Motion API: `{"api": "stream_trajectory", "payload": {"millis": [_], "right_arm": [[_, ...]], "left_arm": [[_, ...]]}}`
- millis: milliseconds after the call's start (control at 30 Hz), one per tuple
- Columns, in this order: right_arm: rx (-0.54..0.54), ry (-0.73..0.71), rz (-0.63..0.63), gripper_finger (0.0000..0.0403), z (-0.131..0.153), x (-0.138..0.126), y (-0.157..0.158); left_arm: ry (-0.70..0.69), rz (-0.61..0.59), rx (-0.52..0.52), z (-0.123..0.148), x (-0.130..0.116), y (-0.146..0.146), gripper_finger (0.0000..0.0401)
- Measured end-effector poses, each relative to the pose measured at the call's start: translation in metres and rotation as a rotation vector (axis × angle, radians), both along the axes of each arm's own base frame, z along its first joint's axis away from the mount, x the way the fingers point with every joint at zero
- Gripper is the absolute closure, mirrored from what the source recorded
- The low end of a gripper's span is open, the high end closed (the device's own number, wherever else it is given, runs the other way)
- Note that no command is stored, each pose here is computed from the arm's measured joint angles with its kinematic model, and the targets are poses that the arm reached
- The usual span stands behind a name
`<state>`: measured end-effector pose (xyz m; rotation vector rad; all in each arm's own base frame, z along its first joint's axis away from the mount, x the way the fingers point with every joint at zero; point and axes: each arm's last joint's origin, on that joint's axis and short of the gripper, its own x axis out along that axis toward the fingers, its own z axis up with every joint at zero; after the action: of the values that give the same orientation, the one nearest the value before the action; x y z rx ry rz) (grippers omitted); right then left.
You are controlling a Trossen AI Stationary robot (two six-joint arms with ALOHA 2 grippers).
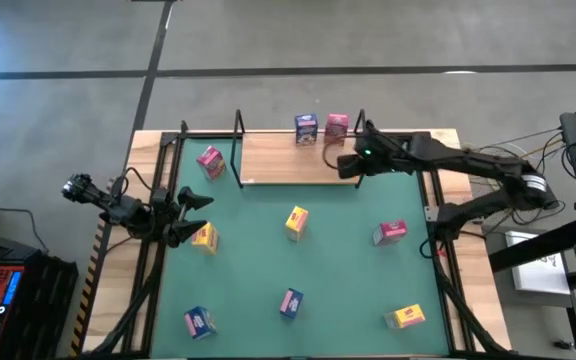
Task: Stack cereal on shelf
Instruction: Put the right pink cereal box on the shelf aligned with the other pink cereal box
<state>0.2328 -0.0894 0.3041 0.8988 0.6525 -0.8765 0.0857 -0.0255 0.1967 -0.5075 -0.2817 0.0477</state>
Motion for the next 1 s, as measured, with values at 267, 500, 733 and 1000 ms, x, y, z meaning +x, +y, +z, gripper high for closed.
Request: {"api": "stream_trajectory", "payload": {"millis": [267, 500, 733, 1000], "right_arm": [[-0.07, -0.291, 0.15, 0.0283, -0.025, -0.033, 0.019], [-0.118, -0.47, 0.24, 0.0283, -0.051, -0.054, 0.029], [-0.195, -0.658, 0.348, 0.0283, -0.07, -0.069, 0.037], [-0.262, -0.842, 0.426, 0.0283, -0.098, -0.083, 0.044]], "left_arm": [[0.0, 0.0, 0.0, 0.0, 0.0, 0.0, 0.0003], [0.0, 0.0, 0.0, 0.0, 0.0, 0.0, 0.0003], [0.0, 0.0, 0.0, 0.0, 0.0, 0.0, 0.0003], [0.0, 0.0, 0.0, 0.0, 0.0, 0.0, 0.0003]]}}
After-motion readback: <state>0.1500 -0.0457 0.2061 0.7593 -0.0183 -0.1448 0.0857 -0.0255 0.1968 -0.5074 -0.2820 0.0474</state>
